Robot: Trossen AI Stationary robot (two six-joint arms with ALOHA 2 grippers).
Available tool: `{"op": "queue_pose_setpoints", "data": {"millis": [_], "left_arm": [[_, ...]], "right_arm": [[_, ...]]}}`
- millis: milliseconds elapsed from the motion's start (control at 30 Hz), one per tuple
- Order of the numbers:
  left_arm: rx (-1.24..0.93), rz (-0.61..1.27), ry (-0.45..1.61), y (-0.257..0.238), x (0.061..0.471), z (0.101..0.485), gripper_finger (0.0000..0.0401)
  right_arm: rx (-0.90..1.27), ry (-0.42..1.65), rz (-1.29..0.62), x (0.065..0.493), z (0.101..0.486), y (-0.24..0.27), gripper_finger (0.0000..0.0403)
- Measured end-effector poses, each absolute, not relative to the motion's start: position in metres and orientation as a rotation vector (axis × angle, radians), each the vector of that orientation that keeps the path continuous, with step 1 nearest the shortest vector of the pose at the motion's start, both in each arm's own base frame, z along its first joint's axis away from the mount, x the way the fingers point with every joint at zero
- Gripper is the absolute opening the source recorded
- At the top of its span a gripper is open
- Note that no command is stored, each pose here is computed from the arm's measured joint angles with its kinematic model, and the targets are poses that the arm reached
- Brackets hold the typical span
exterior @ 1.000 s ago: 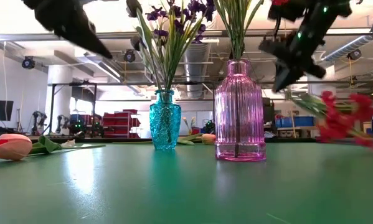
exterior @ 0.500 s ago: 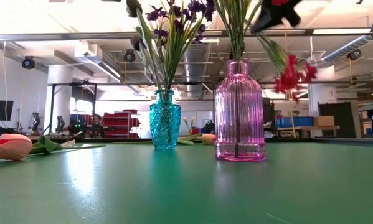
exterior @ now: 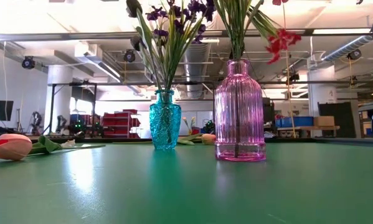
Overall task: Sort flowers into vase by color
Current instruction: Put the pink flowers into the purple vase
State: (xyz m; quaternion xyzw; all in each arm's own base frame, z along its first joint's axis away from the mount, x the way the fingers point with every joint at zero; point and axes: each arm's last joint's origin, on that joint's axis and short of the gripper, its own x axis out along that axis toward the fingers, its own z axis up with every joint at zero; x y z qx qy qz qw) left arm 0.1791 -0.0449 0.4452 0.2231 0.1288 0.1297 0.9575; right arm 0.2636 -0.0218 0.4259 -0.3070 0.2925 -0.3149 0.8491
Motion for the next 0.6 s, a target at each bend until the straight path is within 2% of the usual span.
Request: {"op": "queue_pose_setpoints", "data": {"millis": [133, 333, 600], "left_arm": [[0.465, 0.256, 0.299, -0.043, 0.174, 0.441, 0.0230], [0.368, 0.267, 0.329, -0.041, 0.167, 0.423, 0.0230], [0.263, 0.273, 0.408, -0.042, 0.165, 0.375, 0.0230]], "right_arm": [[-0.831, 0.740, -0.762, 0.277, 0.420, -0.022, 0.0012], [-1.080, 0.983, -0.993, 0.283, 0.415, -0.025, 0.0012], [-1.102, 1.005, -1.002, 0.283, 0.415, -0.025, 0.0012]]}}
